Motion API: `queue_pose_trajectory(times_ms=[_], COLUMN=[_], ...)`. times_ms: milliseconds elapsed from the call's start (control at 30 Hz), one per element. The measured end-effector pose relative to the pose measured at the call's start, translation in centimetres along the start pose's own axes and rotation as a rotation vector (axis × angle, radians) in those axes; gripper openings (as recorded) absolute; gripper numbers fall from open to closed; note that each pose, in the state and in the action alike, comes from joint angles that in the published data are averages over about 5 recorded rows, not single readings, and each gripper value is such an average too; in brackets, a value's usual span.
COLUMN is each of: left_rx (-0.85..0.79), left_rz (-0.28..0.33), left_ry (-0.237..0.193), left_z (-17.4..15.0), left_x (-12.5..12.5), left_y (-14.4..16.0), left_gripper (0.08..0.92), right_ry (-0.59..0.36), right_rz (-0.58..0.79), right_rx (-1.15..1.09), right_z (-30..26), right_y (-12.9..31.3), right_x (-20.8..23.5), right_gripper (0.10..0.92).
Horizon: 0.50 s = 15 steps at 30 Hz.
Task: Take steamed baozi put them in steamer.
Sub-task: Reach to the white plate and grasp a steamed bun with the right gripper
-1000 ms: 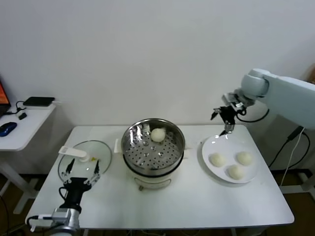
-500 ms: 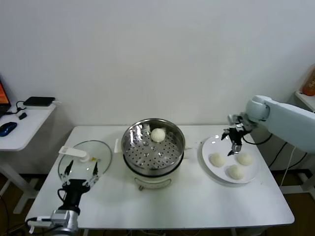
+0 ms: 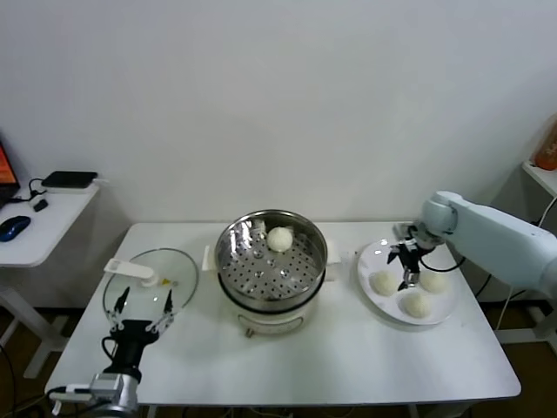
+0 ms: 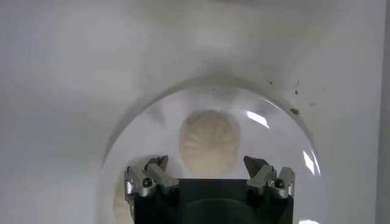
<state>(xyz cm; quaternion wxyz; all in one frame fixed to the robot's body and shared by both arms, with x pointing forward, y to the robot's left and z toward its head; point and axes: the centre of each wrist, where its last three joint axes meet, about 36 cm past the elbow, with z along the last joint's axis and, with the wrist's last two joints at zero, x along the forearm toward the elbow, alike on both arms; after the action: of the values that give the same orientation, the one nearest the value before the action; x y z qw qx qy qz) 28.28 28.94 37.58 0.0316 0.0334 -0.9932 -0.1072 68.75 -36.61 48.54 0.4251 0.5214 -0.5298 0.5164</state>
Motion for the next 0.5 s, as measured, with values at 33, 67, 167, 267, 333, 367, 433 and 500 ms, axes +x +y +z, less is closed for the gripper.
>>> queue_pose_trajectory(times_ms=[33,67,167,267,333,367,433,500], left_rx=[0.0,0.001,0.003,0.005,0.007,0.007,0.008,0.009], left_rz=[0.0,0.001,0.001,0.002,0.003,0.003,0.004,0.004], left_ry=[0.0,0.001,0.0,-0.001,-0.001,-0.001,0.001,0.002], left_z=[0.0,0.0,0.0,0.0,0.0,0.1,0.1,0.2], left_x=[0.0,0.0,0.0,-0.1,-0.1,-0.1,-0.1,-0.1], left_y=[0.0,0.0,-0.1,-0.2,-0.3,-0.3,-0.4,-0.4], left_gripper=[0.823,0.823,0.823,0.823,0.823,0.823,0.823,0.823], right_ry=[0.0,-0.001,-0.002,-0.004,-0.004,-0.004,-0.003,-0.004], right_rz=[0.0,0.001,0.003,0.005,0.005,0.005,0.004,0.002], right_rx=[0.0,0.001,0.001,0.002,0.001,0.0,-0.003,-0.005], right_z=[0.0,0.0,-0.1,-0.1,-0.1,-0.1,-0.1,-0.1], right_y=[0.0,-0.1,-0.2,-0.4,-0.5,-0.5,-0.5,-0.6], right_x=[-0.3,-0.5,-1.1,-1.6,-2.0,-2.1,-2.4,-2.7], right_gripper=[0.823,0.823,0.823,0.823,0.823,0.823,0.823,0.823])
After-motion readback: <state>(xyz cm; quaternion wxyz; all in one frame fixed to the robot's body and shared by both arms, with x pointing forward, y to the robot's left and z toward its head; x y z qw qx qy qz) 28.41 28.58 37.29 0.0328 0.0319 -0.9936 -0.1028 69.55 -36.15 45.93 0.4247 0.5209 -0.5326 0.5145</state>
